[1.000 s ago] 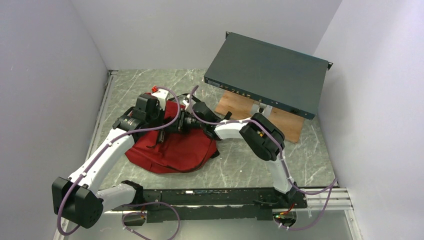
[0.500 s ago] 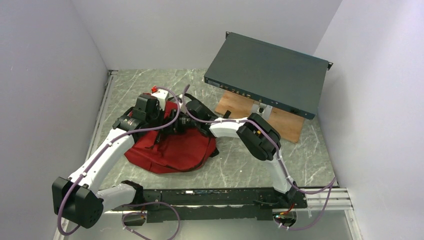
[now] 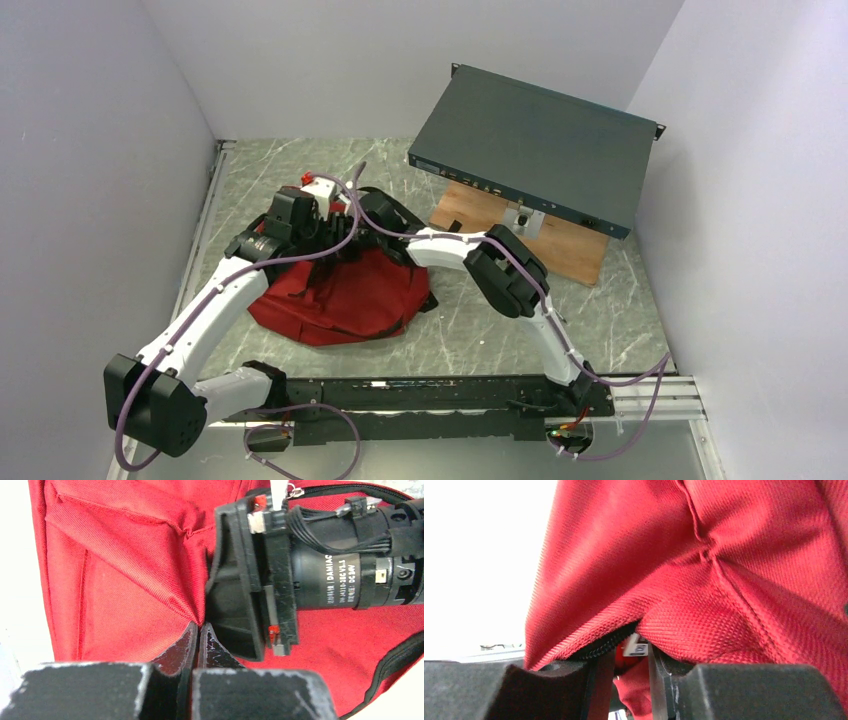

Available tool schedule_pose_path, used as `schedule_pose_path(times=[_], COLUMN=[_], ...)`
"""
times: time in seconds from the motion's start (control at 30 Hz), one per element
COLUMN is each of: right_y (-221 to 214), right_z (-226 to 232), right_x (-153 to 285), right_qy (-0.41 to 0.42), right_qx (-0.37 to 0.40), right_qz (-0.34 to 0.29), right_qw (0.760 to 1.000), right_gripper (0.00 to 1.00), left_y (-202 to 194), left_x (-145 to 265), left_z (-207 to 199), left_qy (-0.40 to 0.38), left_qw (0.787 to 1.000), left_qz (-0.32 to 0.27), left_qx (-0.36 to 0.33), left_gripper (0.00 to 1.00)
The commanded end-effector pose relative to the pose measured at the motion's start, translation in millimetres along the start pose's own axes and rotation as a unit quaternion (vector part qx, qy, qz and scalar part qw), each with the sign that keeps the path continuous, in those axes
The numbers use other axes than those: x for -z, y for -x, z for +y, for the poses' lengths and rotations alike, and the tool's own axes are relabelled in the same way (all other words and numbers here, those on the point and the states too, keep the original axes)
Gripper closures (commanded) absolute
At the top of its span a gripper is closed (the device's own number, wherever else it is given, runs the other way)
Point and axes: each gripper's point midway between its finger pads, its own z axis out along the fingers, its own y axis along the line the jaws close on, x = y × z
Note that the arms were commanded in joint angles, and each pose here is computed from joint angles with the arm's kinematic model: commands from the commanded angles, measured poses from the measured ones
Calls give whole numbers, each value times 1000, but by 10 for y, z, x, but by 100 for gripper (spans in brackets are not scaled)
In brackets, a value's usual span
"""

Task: Pack the student bag
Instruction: Place the stationery in the student bag, then pick up the personal item from the center of the board.

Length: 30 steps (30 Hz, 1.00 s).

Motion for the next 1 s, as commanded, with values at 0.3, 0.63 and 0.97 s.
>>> schedule_pose_path(times=[0.3, 0.63, 0.97], right_y=[126, -171, -79], right_z=[817, 103, -774], right_x=[2, 1082, 3085], right_qy=[109, -97, -476], right_qx=[33, 139, 186], right_qz=[-3, -25, -200], right_qw=[994, 985, 836], right_gripper=[69, 50, 48], left_y=[142, 109, 106], left_x=[138, 134, 127], left_z=[-87, -17, -28], left_qy=[-23, -2, -5], left_qw=[999, 1000, 1000], left_qz=[-41, -29, -27], left_qx=[6, 10, 12], left_gripper=[100, 100, 100])
